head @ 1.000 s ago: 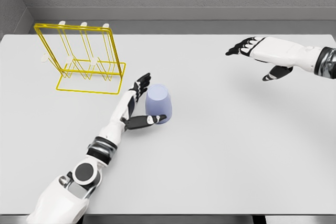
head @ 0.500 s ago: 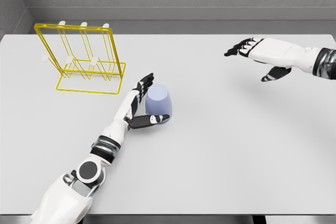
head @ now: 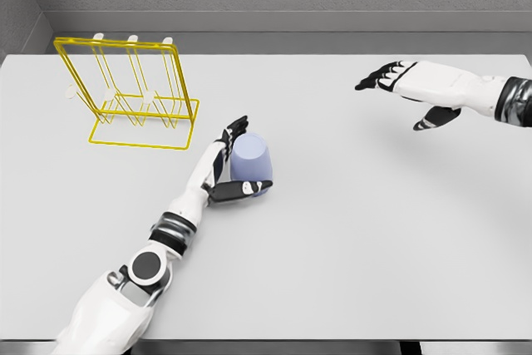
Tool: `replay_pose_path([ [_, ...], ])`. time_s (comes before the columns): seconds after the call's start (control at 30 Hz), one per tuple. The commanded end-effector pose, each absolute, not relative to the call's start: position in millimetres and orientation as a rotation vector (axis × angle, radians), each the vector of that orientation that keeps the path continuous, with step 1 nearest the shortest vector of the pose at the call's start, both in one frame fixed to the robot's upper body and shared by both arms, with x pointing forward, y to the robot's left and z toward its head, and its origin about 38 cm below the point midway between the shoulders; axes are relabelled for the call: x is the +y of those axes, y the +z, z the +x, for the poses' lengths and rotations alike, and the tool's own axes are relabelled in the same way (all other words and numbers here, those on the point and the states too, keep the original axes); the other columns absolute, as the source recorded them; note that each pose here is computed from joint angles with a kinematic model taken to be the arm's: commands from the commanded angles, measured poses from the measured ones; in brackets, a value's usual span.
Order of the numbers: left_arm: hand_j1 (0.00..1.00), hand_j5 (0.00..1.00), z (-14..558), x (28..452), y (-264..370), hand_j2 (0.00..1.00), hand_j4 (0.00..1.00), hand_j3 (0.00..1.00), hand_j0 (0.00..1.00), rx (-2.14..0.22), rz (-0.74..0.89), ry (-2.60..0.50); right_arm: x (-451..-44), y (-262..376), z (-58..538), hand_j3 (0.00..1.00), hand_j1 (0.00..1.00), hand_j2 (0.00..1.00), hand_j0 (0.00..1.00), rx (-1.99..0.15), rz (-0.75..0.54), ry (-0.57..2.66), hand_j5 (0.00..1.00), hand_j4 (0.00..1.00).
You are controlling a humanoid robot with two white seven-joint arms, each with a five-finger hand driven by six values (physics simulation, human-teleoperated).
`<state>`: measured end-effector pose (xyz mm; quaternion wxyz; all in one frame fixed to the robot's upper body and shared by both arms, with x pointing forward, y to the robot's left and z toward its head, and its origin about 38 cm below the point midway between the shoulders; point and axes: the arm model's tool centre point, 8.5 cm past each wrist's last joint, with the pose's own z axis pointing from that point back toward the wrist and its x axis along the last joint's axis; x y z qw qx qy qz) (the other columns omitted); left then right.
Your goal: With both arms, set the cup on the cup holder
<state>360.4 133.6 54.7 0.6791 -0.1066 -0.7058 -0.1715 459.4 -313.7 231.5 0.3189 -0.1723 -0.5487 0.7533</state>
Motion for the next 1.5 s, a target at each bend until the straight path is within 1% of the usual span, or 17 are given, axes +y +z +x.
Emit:
replay_pose_path([
  [0.0,1.0,1.0,360,134,53,1.0,1.0,1.0,1.0,-1.58,-0.237,-0.386,-312,233,459,1.0,1.0,1.0,1.0,-1.451,-0.45,1.978,1.0,1.0],
  [0.2,1.0,1.0,360,132,51,1.0,1.0,1.0,1.0,-1.576,-0.241,-0.379,-310,233,459,1.0,1.0,1.0,1.0,-1.455,-0.448,1.982,1.0,1.0],
  [0.33,1.0,1.0,361,131,52,1.0,1.0,1.0,1.0,-1.578,-0.241,-0.38,-317,209,449,1.0,1.0,1.0,1.0,-1.406,-0.404,1.98,1.0,1.0],
  [0.37,1.0,1.0,361,131,52,1.0,1.0,1.0,1.0,-1.578,-0.242,-0.379,-319,212,448,1.0,1.0,1.0,1.0,-1.406,-0.414,1.98,1.0,1.0],
  [0.4,0.98,0.98,360,131,51,0.98,0.98,0.98,0.98,-1.577,-0.241,-0.379,-325,214,447,1.0,1.0,1.0,1.0,-1.392,-0.427,1.982,1.0,1.0],
  [0.57,0.9,0.9,360,132,51,0.9,0.9,0.9,0.9,-1.576,-0.24,-0.381,-328,216,448,1.0,1.0,1.0,1.0,-1.396,-0.428,1.973,1.0,1.0],
  [0.67,0.82,0.82,360,131,51,0.82,0.82,0.82,0.82,-1.577,-0.24,-0.378,-335,219,447,1.0,1.0,1.0,1.0,-1.387,-0.443,1.968,1.0,1.0],
  [0.73,0.79,0.79,360,131,51,0.79,0.79,0.79,0.79,-1.577,-0.24,-0.378,-334,217,446,1.0,1.0,1.0,1.0,-1.402,-0.435,1.95,1.0,1.0],
  [0.83,0.79,0.79,360,132,52,0.79,0.79,0.79,0.79,-1.579,-0.239,-0.38,-337,218,445,1.0,1.0,1.0,1.0,-1.396,-0.437,1.951,1.0,1.0],
  [0.87,0.79,0.79,361,133,52,0.79,0.79,0.79,0.79,-1.579,-0.237,-0.38,-340,220,443,1.0,1.0,1.0,1.0,-1.412,-0.417,1.929,1.0,1.0],
  [0.93,0.79,0.79,360,132,54,0.79,0.79,0.79,0.79,-1.585,-0.241,-0.379,-369,228,437,1.0,1.0,1.0,1.0,-1.359,-0.445,1.916,1.0,1.0],
  [0.97,0.79,0.79,360,132,54,0.79,0.79,0.79,0.79,-1.586,-0.242,-0.379,-371,228,435,1.0,1.0,1.0,1.0,-1.365,-0.433,1.907,1.0,1.0],
  [1.03,0.79,0.79,360,132,55,0.79,0.79,0.79,0.79,-1.587,-0.241,-0.38,-382,234,432,1.0,1.0,1.0,1.0,-1.347,-0.451,1.904,1.0,1.0],
  [1.23,0.79,0.79,361,134,60,0.79,0.79,0.79,0.79,-1.607,-0.244,-0.38,-383,235,432,1.0,1.0,1.0,1.0,-1.344,-0.45,1.905,1.0,1.0],
  [1.43,0.79,0.79,361,136,68,0.79,0.79,0.79,0.79,-1.633,-0.244,-0.378,-378,222,429,1.0,1.0,1.0,1.0,-1.33,-0.417,1.913,1.0,1.0],
  [1.47,0.78,0.78,361,135,71,0.78,0.78,0.78,0.78,-1.639,-0.246,-0.377,-378,222,429,1.0,1.0,1.0,1.0,-1.33,-0.417,1.913,1.0,1.0],
])
